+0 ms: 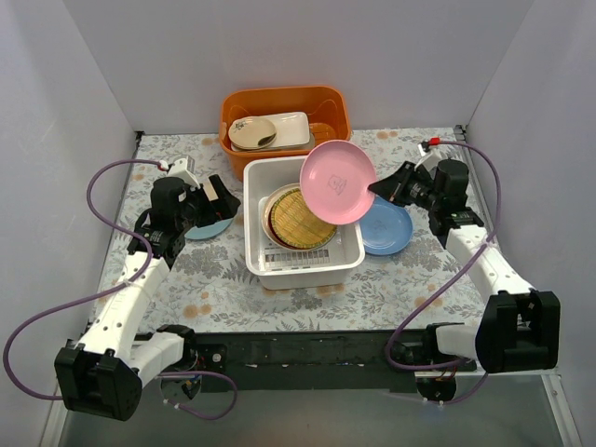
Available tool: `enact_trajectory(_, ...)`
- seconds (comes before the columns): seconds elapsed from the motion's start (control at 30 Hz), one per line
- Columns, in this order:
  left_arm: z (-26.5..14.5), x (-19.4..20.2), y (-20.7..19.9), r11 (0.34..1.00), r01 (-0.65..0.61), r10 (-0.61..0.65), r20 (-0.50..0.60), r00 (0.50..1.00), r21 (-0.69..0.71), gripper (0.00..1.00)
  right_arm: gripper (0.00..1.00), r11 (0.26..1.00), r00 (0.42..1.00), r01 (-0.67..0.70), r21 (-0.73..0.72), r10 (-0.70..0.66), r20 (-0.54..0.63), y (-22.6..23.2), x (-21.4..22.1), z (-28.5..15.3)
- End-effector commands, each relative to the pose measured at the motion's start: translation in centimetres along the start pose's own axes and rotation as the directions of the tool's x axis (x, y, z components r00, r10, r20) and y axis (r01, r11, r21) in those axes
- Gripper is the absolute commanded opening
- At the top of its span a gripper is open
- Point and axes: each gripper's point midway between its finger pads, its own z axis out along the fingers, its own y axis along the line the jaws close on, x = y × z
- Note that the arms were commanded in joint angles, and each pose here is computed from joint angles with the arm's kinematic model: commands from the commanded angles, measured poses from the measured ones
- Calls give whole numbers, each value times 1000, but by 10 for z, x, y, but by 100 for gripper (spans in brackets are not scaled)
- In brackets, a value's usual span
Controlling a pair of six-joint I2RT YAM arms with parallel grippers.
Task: Place the plates into the plastic bin on the countertop
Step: Place the plate in the plastic bin.
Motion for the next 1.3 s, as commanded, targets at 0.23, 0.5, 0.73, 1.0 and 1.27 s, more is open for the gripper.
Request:
enact_trajectory(0.23, 5, 5, 5, 1000, -5, 5, -24, 1000, -11, 98, 1, 992, 992, 95, -87, -102, -80, 48, 18, 47)
enact_trajectory(0.5, 6, 5, 6, 1000, -5, 5, -27, 1000, -15, 98, 1, 988, 982, 111, -107, -126, -141, 60, 40, 63)
enact_trajectory(0.73, 6, 5, 7, 1000, -6, 6, -26, 1000, -18, 98, 2, 989, 976, 120, -86, -134, -172, 57, 49, 67)
enact_trajectory(1.0, 4, 4, 6, 1000, -6, 6, -20, 1000, -15, 98, 18, 988, 978, 130, -79, -141, -157, 56, 48, 64)
enact_trajectory(1.27, 5, 4, 7, 1000, -5, 5, -20, 1000, -18, 98, 60, 984, 980, 160, -73, -167, -107, 63, 37, 54)
